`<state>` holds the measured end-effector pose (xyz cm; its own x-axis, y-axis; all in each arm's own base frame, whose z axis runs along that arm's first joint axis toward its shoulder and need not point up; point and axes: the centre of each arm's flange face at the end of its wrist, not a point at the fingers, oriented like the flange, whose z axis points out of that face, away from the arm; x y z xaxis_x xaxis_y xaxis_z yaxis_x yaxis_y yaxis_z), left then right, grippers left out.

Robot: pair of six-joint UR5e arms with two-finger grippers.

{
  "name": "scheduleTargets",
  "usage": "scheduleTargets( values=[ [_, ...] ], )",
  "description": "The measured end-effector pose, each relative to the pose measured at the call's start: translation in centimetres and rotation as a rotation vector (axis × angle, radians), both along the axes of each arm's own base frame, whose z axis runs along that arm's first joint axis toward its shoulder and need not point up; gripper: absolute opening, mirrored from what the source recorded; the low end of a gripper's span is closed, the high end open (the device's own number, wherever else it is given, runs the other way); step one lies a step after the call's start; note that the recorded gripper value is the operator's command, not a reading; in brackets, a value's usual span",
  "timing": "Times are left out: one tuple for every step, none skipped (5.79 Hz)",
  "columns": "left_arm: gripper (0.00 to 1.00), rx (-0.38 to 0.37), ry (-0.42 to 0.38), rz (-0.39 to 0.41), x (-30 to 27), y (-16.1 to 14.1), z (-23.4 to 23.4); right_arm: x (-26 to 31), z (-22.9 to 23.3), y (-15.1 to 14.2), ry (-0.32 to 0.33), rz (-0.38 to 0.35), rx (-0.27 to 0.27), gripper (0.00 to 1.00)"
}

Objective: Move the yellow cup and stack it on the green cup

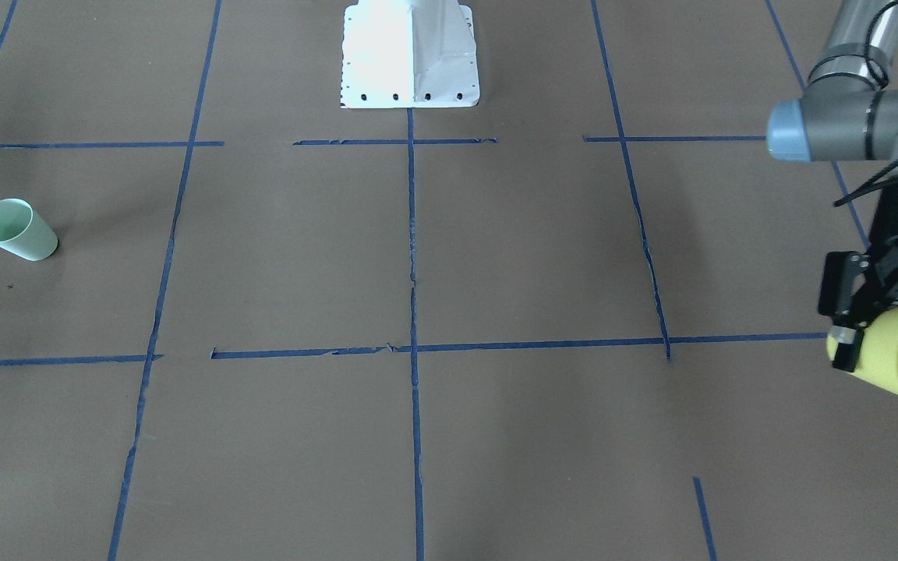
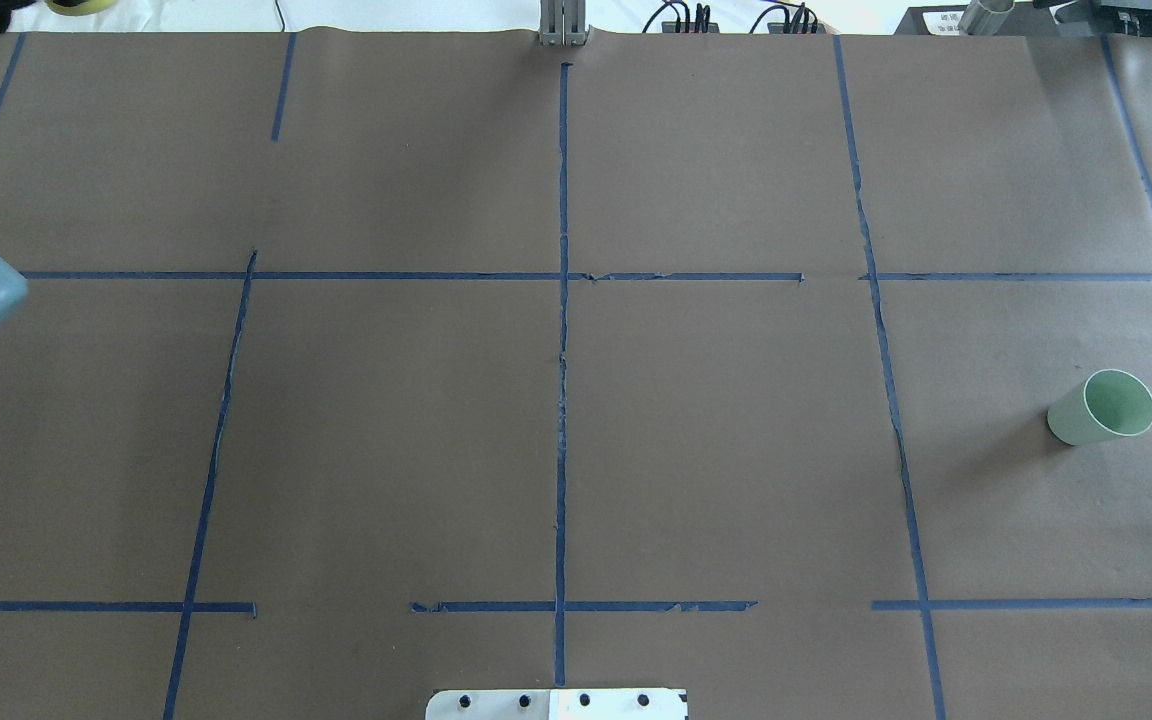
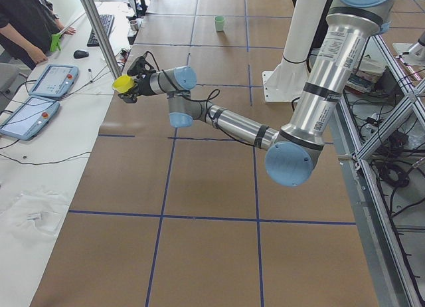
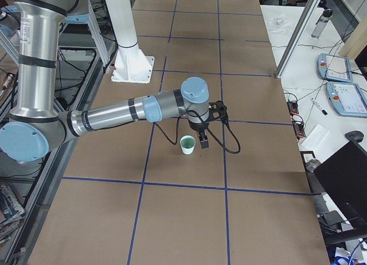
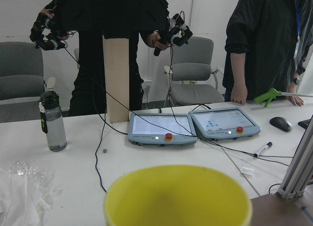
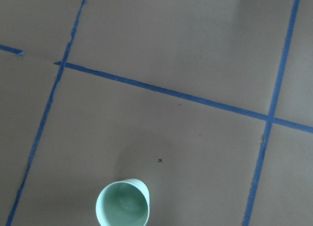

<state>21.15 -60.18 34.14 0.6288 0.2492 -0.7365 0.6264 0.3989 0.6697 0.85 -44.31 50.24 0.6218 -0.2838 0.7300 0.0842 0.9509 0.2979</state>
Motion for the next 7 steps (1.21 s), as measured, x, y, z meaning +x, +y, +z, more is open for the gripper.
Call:
scheduleTargets(
  values=[
    [0.41,0.02,0.003,-0.046,7.0,1.7,-2.4,-1.7,-1.7,-1.2,-0.041,-0.01,-0.01,0.99],
    [0.41,0.02,-0.011,-0.104,13.6,3.8,-5.5,-4.1,-4.4,-2.9,-0.06,-0.001,-0.032,0.99],
    [0.41,0.001,-0.022,-0.162,19.2,6.0,-8.7,-7.5,-7.0,-4.5,-0.068,-0.002,-0.059,0.99],
    [0.41,-0.036,-0.01,-0.211,23.4,7.5,-11.3,-11.1,-9.5,-6.1,-0.078,-0.001,-0.094,0.99],
    [0.41,-0.086,0.008,-0.25,26.5,7.9,-13.5,-14.5,-12.5,-7.9,-0.08,0.012,-0.139,0.99],
    [0.41,-0.124,0.021,-0.279,29.5,8.0,-15.5,-17.5,-16.6,-9.9,-0.068,0.023,-0.187,0.99],
    [0.41,-0.144,0.026,-0.302,32.4,7.8,-16.8,-20.0,-20.7,-11.7,-0.043,0.021,-0.22,0.99]
  ],
)
